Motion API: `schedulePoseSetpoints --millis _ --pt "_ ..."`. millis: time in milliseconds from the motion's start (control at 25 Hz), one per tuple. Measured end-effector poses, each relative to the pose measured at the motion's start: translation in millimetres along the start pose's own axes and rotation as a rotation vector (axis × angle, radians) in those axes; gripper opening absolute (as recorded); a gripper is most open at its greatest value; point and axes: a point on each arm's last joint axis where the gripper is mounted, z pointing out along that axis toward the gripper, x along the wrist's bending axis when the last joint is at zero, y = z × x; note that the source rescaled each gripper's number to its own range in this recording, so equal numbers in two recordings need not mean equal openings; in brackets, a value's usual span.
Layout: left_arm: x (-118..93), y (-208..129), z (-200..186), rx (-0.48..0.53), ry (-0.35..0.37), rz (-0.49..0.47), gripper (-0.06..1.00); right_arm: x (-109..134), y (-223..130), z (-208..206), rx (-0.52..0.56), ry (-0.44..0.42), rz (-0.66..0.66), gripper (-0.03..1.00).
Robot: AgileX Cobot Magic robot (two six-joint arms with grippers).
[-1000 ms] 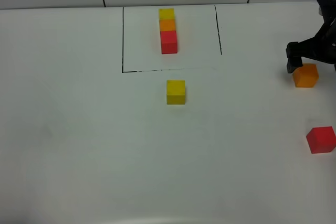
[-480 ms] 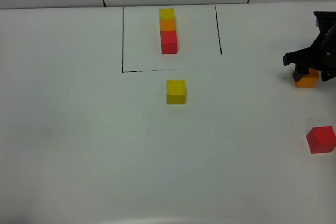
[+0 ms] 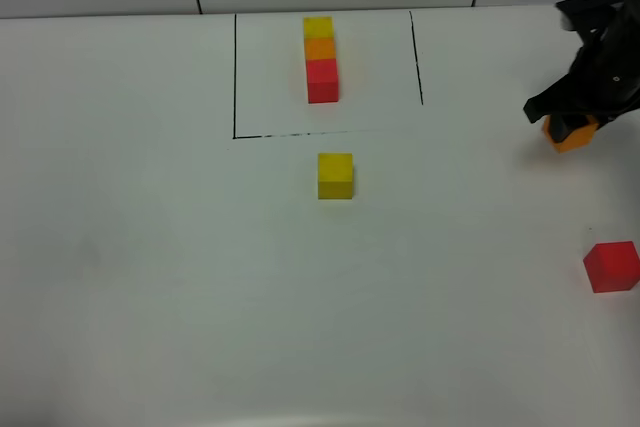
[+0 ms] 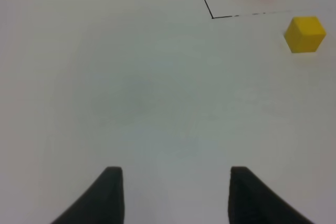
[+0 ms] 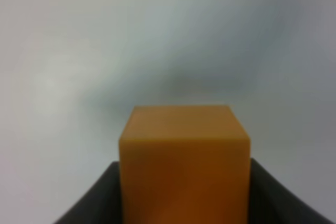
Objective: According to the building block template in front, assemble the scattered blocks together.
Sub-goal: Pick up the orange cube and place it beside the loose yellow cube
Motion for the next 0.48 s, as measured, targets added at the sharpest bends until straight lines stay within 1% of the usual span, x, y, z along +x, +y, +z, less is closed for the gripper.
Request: schedulePoseSetpoints --millis 160,200,280,400,480 --pt "0 0 0 0.000 0.000 0.000 0.04 56 12 -3 0.031 0.076 -0.395 0.03" --pt "0 0 0 0.000 0.000 0.000 0.04 71 14 -3 0.037 0.077 -0.485 0.03" --pt "0 0 0 0.000 0.000 0.000 0.04 95 18 -3 0.050 0.054 -0.655 0.03" --pt "0 0 0 0.000 0.000 0.000 0.04 123 24 -5 0.055 0.005 -0.824 0.03" --pt "0 0 0 0.000 0.000 0.000 0.04 136 28 -3 0.055 -0.005 -0.906 0.03"
